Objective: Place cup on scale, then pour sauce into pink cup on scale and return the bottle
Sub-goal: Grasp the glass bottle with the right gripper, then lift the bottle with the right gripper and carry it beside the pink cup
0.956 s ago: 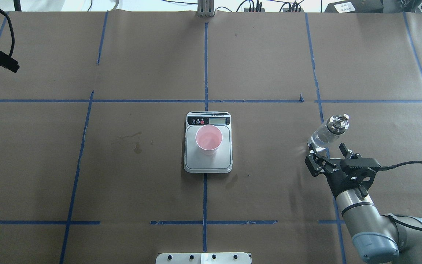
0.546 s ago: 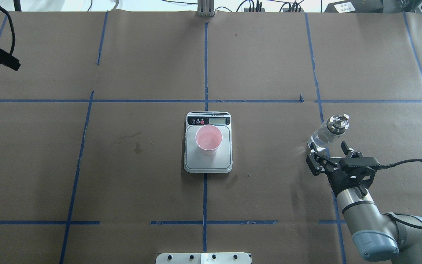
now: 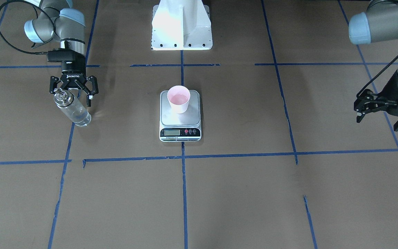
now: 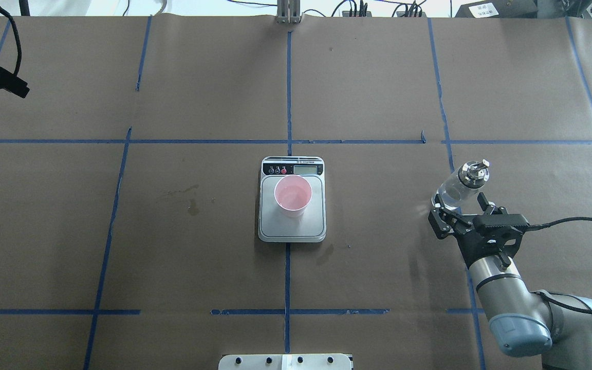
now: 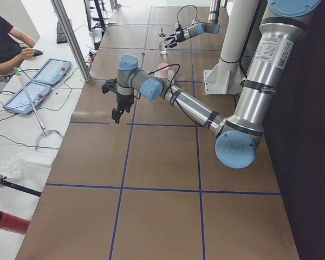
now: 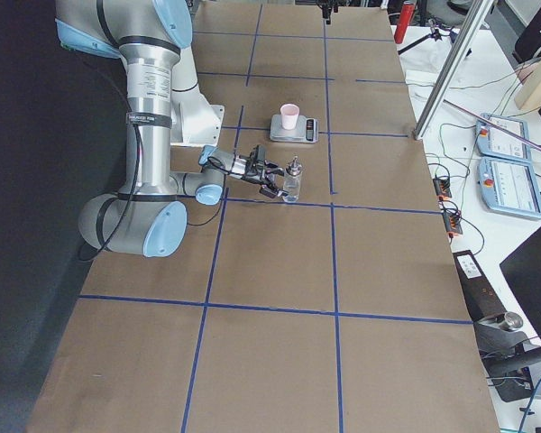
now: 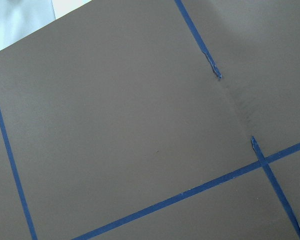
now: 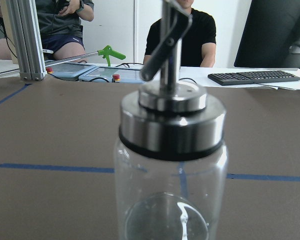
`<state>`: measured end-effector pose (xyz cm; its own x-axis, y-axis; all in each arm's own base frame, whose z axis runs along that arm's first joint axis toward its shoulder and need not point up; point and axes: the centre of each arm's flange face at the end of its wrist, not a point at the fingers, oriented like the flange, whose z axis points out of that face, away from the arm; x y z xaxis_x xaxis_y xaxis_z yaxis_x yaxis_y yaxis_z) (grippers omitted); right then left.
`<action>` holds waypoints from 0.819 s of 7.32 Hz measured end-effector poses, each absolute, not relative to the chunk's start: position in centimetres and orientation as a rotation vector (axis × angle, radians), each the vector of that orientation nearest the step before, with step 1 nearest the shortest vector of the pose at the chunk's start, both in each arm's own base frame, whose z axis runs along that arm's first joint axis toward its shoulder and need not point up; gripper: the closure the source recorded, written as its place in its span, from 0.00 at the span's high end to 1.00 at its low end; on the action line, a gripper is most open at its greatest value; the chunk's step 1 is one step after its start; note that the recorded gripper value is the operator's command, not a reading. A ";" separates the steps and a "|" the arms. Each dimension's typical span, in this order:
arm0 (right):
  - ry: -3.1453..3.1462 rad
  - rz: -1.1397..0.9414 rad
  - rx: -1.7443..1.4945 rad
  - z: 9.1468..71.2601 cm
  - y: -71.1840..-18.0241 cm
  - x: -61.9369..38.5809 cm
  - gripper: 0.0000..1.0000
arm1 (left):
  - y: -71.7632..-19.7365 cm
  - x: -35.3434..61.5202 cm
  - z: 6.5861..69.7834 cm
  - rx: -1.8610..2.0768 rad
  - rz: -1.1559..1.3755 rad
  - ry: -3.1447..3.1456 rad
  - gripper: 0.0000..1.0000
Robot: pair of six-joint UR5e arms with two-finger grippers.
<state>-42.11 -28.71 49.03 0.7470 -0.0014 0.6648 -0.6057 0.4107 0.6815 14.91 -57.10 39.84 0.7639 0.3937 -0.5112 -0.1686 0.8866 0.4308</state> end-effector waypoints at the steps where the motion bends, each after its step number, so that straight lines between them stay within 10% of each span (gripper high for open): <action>1: -0.640 0.418 1.095 49.2 -29.0 -42.1 0.98 | -57.1 14.9 39.8 0.377 0.314 0.632 0.99; 6: -0.629 0.442 1.101 49.3 -30.7 -43.9 0.93 | -56.9 14.8 39.6 0.383 0.314 0.631 0.99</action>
